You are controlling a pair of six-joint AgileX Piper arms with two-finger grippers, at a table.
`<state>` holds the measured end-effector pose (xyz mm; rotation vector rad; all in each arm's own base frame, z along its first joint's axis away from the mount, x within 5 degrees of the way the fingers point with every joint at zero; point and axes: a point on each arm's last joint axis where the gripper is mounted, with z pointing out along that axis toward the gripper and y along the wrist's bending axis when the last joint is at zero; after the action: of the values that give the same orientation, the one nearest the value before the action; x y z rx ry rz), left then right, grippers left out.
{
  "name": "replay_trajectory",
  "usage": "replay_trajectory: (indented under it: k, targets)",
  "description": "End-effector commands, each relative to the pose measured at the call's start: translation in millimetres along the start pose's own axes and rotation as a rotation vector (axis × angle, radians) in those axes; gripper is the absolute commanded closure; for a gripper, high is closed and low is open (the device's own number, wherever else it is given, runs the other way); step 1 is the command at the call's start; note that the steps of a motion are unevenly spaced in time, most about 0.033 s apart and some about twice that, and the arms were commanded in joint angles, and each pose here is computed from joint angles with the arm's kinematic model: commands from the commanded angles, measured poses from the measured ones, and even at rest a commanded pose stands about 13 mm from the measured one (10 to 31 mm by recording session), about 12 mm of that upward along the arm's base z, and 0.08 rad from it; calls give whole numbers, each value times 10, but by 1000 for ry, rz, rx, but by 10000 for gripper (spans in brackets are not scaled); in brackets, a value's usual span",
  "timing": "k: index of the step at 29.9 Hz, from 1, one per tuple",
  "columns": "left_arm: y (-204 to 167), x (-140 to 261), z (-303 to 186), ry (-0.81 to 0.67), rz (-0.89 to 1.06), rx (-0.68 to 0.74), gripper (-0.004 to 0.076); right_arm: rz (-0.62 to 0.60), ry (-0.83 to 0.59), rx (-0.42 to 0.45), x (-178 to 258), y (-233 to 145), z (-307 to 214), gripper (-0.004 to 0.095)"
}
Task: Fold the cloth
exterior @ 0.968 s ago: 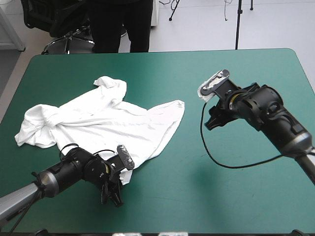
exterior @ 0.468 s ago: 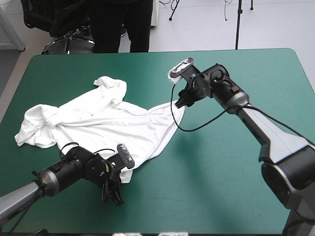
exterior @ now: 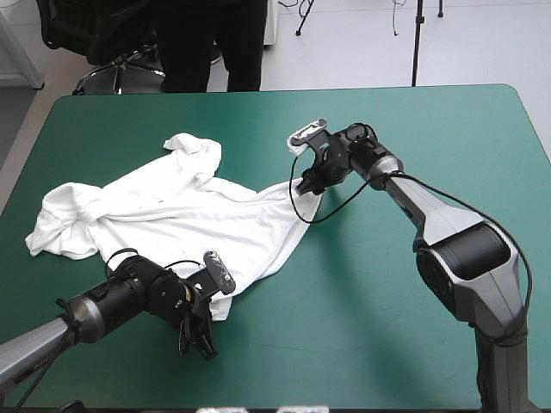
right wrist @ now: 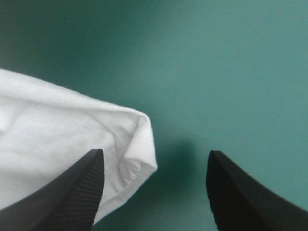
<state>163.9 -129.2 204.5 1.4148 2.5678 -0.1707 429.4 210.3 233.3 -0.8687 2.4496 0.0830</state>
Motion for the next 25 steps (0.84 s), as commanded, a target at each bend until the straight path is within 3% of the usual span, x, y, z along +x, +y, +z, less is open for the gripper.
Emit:
replay_trajectory:
  k: [1, 5, 8, 11, 16, 21, 25]
  targets:
    - [-95, 32, -15, 43, -45, 83, 733, 5, -125, 27, -172, -115, -316, 331]
    - [-94, 30, -15, 41, -48, 82, 733, 15, -108, -35, -149, -58, -205, 332]
    - [-94, 30, -15, 41, -53, 82, 733, 18, -79, -81, -114, -6, -121, 390]
    - [-94, 30, -15, 41, -53, 82, 733, 27, -45, -109, -74, 21, -37, 552]
    - [-80, 19, -23, 35, -49, 72, 733, 40, -9, -137, -37, 48, 9, 931]
    - [-12, -89, -255, 18, -110, 12, 733, 56, -13, -139, -59, 46, -145, 925]
    - [93, -220, -755, -74, -148, -124, 733, 32, -75, -104, -139, 4, -576, 925]
